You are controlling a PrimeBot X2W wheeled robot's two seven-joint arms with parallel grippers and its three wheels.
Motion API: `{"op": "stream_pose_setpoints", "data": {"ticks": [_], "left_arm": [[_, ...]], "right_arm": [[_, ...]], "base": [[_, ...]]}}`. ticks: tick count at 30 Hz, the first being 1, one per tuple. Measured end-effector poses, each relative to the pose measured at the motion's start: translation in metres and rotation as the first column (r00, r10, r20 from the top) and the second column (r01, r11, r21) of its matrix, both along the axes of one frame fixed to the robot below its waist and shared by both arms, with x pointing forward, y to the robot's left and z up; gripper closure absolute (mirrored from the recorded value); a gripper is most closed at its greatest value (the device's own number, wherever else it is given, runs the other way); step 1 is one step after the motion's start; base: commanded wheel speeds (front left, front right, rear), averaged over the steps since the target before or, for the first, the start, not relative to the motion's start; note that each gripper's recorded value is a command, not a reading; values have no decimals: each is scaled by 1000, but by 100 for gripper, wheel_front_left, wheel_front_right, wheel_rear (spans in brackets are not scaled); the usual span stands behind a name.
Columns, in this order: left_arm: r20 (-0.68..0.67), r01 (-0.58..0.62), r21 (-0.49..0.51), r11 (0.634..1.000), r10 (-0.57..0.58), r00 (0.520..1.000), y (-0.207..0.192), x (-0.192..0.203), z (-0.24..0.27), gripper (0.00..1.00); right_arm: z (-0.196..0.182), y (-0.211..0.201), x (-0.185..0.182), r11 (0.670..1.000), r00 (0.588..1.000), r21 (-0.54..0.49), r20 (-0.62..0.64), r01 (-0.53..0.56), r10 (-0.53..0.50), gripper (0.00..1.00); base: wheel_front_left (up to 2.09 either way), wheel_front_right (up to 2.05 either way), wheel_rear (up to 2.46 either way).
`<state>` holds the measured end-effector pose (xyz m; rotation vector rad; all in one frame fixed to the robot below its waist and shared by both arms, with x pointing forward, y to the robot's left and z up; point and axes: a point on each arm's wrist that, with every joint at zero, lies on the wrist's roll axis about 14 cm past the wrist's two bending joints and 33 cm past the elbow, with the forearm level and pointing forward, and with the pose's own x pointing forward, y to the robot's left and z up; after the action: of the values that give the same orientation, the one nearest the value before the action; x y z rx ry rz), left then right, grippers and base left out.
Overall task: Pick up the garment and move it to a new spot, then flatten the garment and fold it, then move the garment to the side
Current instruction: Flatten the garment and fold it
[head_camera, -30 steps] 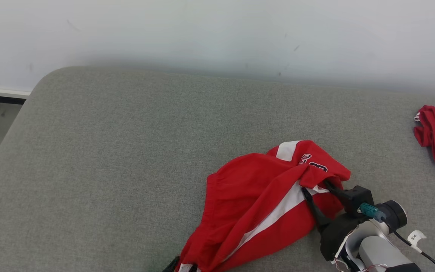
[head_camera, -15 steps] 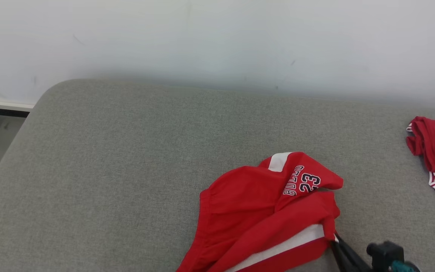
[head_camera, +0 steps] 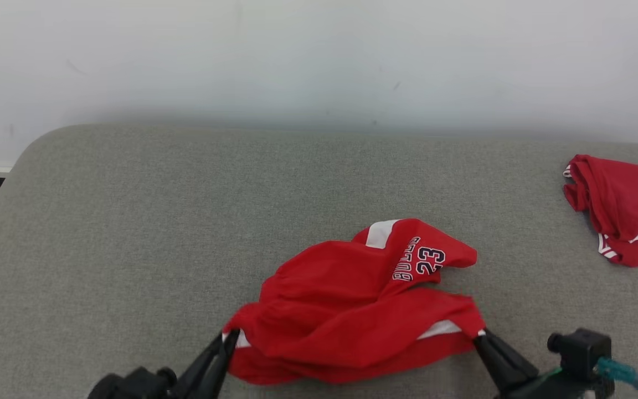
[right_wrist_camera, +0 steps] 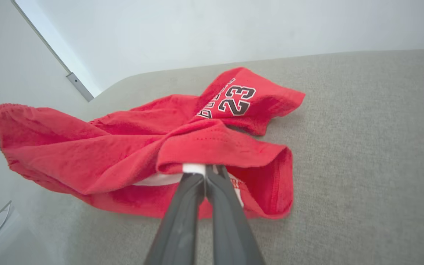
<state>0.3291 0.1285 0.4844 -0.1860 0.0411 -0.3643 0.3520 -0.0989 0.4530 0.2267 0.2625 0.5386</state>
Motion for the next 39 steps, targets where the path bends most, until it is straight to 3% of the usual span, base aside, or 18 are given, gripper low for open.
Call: {"op": "stream_pose_setpoints", "data": {"ticks": [6, 9, 16, 22, 26, 34, 39], "left_arm": [[139, 76, 129, 989, -94, 986, 17, 49, 54, 100], [219, 114, 203, 972, -158, 963, 18, 90, 104, 100], [313, 129, 194, 973, -186, 931, 15, 170, 191, 100], [350, 107, 204, 973, -174, 920, 14, 235, 243, 100], [383, 78, 161, 984, -135, 914, 18, 272, 269, 100], [413, 131, 119, 984, -170, 895, -12, 318, 287, 100], [387, 161, 107, 981, -190, 903, -24, 339, 274, 100]], "right_arm": [[59, -4, 40, 998, 997, 52, 71, -41, 37, 100], [104, -4, 77, 987, 994, 154, 103, -50, 34, 100], [164, -3, 154, 959, 995, 276, 89, -70, 47, 100], [192, -5, 222, 946, 998, 318, 21, -61, 57, 100], [221, -3, 257, 907, 998, 417, 21, -66, 62, 100], [250, -8, 308, 931, 995, 364, 98, -31, -5, 100], [256, -22, 330, 953, 986, 301, 151, 20, -68, 100]], "base": [[0, 0, 0], [0, 0, 0], [0, 0, 0], [0, 0, 0], [0, 0, 0], [0, 0, 0], [0, 0, 0]]}}
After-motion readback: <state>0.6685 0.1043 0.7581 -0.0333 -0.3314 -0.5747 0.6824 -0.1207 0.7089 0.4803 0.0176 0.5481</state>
